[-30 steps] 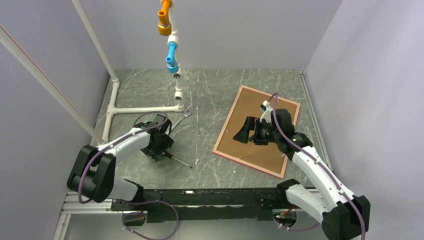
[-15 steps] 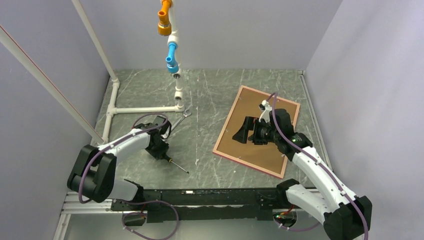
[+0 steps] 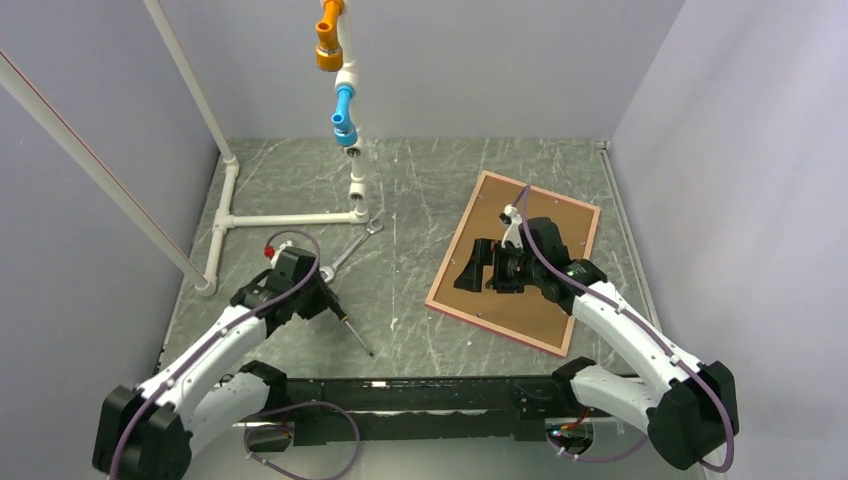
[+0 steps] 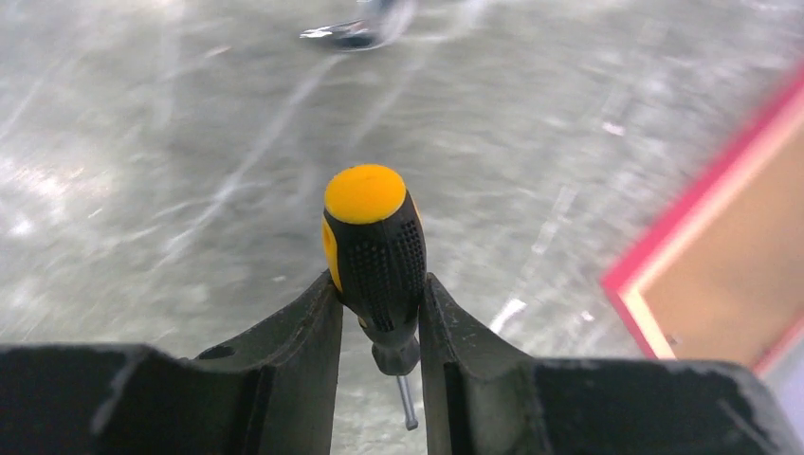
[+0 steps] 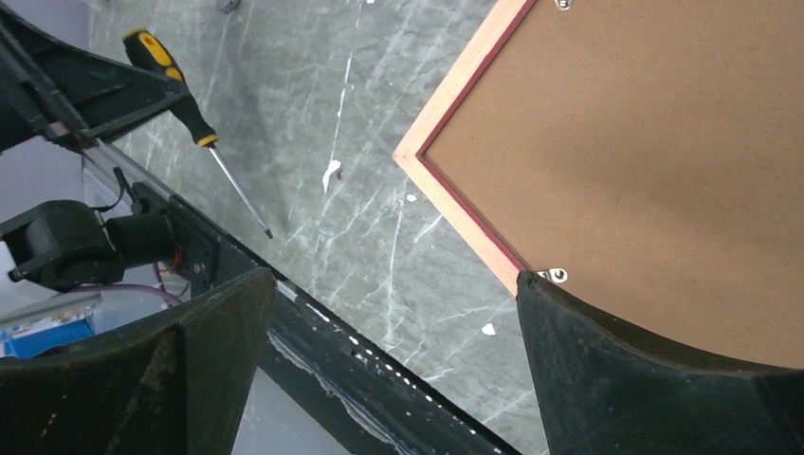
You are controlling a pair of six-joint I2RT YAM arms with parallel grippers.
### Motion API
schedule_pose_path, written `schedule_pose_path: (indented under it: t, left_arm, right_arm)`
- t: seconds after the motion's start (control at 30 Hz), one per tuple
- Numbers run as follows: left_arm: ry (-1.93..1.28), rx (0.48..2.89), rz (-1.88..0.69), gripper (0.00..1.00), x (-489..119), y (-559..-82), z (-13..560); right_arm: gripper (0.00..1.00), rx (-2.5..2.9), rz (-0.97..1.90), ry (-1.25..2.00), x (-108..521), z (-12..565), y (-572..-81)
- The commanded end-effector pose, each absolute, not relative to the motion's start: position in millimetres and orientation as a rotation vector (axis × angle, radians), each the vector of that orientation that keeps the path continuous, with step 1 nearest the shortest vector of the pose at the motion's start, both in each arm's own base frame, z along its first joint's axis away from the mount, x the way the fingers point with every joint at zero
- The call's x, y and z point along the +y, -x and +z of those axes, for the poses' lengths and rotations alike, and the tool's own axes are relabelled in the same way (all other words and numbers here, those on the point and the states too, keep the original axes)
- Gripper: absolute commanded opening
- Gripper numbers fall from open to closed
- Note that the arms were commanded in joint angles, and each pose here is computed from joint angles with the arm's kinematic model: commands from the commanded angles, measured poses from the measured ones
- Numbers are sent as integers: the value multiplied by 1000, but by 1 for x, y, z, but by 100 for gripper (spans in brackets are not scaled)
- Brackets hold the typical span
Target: Take the photo out of the frame
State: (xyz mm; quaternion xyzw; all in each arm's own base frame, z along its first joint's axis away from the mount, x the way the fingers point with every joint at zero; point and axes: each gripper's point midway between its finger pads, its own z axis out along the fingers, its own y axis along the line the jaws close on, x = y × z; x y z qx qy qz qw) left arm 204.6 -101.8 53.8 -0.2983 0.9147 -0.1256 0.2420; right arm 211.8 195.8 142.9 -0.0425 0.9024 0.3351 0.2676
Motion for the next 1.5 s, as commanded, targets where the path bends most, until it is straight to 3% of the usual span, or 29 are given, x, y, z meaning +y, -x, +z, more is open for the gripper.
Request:
schedule_pose_path:
  t: [0.0, 0.3, 0.47, 0.6, 0.9, 1.17, 1.27, 1.43, 1.47]
  left_arm:
    - [335, 2310, -730, 0, -151, -231, 114]
    - [-265, 1821, -1308, 0, -223, -207, 209]
    - [-520, 1669, -1472, 0, -241, -180, 233]
    - [-658, 1601, -1566, 0, -253, -161, 243]
    - [-770, 1562, -1674, 0, -273, -146, 251]
    - [-779, 1532, -1747, 0, -280, -142, 256]
    - [-784, 1539, -1737, 0, -280, -143, 256]
    - [-756, 1566, -1707, 0, -279, -145, 252]
    - [-729, 1590, -1694, 2, -278, -148, 250]
  right_arm:
    - [100, 2354, 1001, 154, 218, 169, -221]
    - [98, 2249, 1301, 227, 257, 201, -209]
    - [83, 2087, 1555, 269, 278, 235, -200]
    - [71, 2045, 1669, 302, 293, 251, -199]
    - [70, 1942, 1848, 441, 326, 277, -188]
    - [61, 1919, 1935, 606, 351, 272, -160]
    - [45, 1930, 1926, 618, 355, 269, -157]
    - [0, 1911, 1897, 572, 351, 271, -159]
    - [0, 1916, 1869, 555, 350, 271, -162]
